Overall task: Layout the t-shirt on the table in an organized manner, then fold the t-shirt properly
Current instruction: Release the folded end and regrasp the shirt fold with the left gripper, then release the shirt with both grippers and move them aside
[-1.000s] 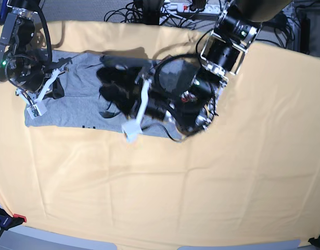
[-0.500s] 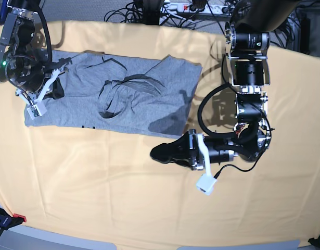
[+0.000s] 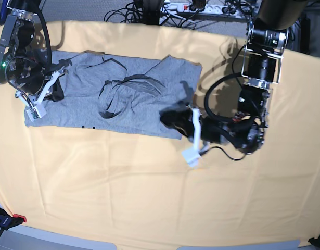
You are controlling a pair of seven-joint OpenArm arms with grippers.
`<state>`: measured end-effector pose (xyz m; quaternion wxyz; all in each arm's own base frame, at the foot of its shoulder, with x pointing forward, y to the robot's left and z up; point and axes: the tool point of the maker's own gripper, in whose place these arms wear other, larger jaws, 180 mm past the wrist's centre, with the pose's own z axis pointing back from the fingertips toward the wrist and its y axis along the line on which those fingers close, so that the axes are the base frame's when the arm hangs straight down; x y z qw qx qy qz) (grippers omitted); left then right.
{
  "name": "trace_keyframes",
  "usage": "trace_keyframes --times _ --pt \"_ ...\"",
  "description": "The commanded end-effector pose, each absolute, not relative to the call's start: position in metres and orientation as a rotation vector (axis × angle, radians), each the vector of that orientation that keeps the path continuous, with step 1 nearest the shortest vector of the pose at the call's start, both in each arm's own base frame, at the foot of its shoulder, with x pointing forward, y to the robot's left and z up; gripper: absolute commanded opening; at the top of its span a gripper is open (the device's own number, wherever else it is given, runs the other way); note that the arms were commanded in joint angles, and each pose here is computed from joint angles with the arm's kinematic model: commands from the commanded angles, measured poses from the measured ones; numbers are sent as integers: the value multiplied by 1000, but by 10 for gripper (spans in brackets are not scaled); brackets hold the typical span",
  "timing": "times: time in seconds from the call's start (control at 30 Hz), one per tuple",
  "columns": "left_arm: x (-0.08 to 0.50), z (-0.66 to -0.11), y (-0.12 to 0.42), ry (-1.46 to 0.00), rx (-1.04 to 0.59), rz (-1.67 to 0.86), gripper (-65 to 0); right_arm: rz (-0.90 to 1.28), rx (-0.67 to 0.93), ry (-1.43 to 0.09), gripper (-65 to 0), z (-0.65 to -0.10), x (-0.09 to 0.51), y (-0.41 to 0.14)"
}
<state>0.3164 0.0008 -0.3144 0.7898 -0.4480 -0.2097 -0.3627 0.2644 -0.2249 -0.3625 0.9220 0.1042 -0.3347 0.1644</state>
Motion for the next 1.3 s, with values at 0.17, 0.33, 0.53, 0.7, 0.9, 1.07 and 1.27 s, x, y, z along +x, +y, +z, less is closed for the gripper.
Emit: trace_keyframes --times 0.17,0.33,0.53,0.7,0.9,1.07,1.27 --pt "313 -325 0 -409 -863 -871 -650 352 203 -739 -650 -349 274 -228" --pt "302 -318 -14 -395 -950 -888 -650 352 203 -739 -650 -349 274 -228" --pt "294 -310 -22 -396 -1037 -878 -650 352 204 -740 -650 -349 274 -228" --pt "282 -305 -29 -387 -1130 -843 -650 351 204 -741 -650 -349 274 -228" --pt "255 -307 -39 -333 -1270 -781 -650 351 205 -747 -650 -348 275 -227" --pt "230 -322 -47 -249 -1283 -803 -650 351 206 -751 -650 -347 276 -227" --pt "224 -319 -58 -237 -1299 -837 -650 352 204 -755 -650 -346 277 -227"
